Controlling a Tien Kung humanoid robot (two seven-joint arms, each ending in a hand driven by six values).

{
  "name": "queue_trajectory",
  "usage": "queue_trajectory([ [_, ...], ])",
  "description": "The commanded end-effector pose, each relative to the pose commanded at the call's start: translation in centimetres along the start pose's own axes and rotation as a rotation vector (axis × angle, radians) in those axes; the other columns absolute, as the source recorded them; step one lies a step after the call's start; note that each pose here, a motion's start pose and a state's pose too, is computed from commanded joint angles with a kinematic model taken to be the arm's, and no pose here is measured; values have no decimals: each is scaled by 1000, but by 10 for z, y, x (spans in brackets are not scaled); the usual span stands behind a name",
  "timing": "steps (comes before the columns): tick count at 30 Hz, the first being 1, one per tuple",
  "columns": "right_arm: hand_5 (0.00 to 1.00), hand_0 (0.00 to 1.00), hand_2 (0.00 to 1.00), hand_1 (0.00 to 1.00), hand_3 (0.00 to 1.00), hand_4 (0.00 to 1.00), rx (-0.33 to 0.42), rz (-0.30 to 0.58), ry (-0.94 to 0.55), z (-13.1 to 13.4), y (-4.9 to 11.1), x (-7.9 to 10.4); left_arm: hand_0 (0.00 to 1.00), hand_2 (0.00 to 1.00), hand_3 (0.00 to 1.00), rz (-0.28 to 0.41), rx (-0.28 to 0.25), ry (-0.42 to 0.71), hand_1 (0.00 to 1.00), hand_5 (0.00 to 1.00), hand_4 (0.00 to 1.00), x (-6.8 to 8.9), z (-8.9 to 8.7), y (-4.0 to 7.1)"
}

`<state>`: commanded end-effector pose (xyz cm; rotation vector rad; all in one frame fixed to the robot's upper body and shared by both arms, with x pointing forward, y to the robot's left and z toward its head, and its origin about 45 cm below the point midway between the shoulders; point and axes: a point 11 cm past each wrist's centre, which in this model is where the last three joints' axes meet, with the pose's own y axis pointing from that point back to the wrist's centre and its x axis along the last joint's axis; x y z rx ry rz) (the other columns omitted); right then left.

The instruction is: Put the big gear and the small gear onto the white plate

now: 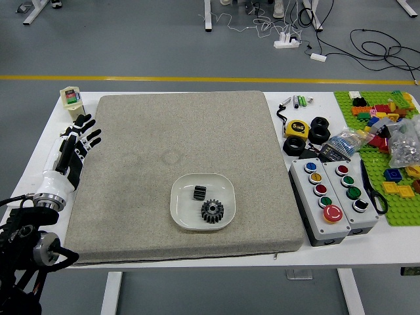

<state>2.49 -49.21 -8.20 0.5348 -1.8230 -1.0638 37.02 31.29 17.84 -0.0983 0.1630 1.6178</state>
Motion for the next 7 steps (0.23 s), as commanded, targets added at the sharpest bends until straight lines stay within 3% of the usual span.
queue_trajectory([
  [7,735,613,694,606,568,767,1,-1,-1,-1,0,0,835,918,870,11,1,-1,844,803,839,3,0,0],
])
